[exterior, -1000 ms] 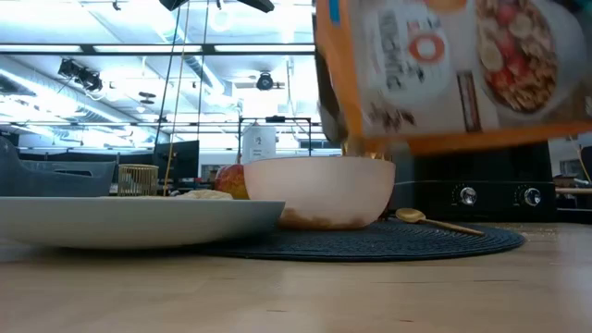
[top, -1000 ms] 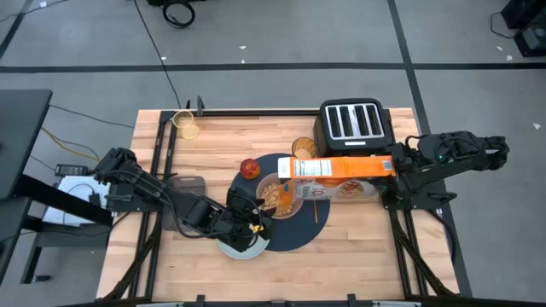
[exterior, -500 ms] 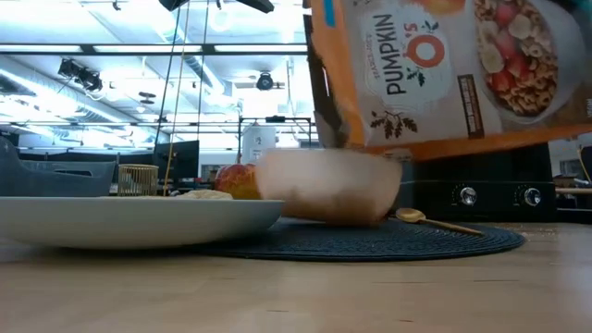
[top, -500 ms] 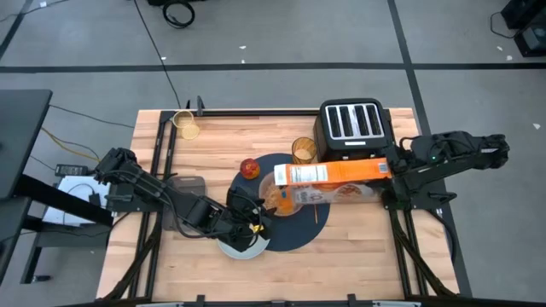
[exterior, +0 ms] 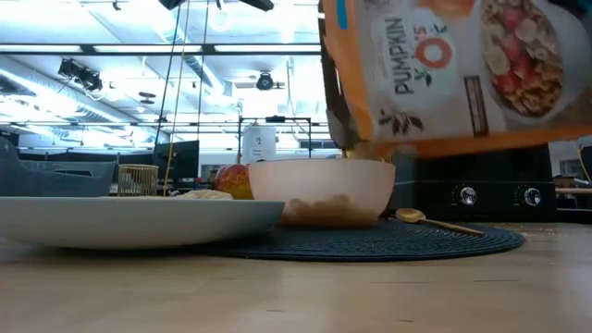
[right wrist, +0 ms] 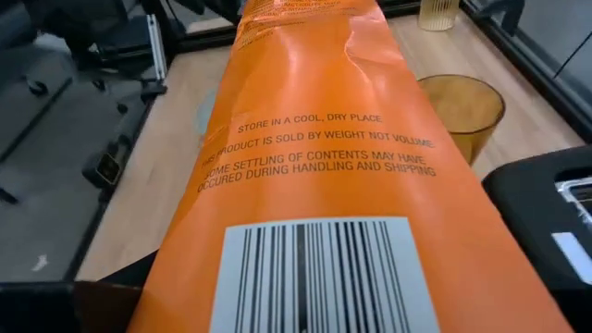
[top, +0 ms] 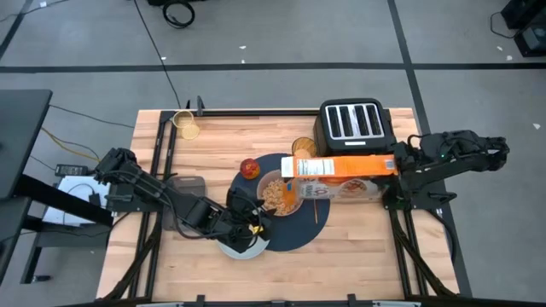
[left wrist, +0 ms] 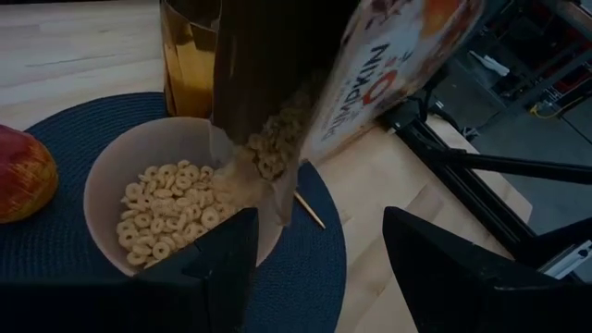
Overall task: Arrange a breakfast setting
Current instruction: Pour the cereal from the cereal box into the orange bowl
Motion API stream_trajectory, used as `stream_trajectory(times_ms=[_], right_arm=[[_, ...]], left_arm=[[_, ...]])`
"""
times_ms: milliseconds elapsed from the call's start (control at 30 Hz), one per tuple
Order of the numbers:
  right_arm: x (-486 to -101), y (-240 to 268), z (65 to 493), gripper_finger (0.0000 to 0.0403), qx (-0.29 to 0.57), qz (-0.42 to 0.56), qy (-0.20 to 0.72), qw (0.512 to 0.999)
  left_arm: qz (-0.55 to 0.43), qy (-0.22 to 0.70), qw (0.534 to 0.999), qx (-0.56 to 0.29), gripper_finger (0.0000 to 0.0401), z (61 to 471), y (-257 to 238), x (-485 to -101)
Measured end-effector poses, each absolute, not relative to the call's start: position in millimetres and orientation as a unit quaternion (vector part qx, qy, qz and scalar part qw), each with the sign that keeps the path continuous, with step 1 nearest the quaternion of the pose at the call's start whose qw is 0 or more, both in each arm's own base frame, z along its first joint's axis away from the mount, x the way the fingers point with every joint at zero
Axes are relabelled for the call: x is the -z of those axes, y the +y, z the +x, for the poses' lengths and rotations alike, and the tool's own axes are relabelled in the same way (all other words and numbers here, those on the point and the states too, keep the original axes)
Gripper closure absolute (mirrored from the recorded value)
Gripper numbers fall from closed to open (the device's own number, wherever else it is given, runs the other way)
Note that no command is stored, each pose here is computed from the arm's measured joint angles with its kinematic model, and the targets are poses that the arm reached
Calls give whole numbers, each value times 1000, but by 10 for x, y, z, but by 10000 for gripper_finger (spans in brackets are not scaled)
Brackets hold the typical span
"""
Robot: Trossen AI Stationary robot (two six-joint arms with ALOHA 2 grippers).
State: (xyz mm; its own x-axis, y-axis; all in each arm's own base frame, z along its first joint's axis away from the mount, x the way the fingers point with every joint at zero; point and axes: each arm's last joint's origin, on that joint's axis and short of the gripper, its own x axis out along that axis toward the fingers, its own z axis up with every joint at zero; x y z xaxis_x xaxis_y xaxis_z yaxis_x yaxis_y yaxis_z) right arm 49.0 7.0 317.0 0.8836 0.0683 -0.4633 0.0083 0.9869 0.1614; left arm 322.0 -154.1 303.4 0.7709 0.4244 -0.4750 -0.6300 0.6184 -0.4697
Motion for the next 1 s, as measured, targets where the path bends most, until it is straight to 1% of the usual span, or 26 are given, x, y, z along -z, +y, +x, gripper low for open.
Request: stream_trajectory(times_ms=[133,233,1000], right_arm=[[-3236,73,505,114,-18,90,207,974],[-3200,68,500,114,-12,79,222,972],[-3213,72,501,114,-16,90,217,972]], left_arm=[[-323,157,884,-298,164,3234,-1527,-3040],[-326,155,884,-297,164,3240,-1528,-3044],[-336,146,885,-287,164,3245,-1563,-3065]])
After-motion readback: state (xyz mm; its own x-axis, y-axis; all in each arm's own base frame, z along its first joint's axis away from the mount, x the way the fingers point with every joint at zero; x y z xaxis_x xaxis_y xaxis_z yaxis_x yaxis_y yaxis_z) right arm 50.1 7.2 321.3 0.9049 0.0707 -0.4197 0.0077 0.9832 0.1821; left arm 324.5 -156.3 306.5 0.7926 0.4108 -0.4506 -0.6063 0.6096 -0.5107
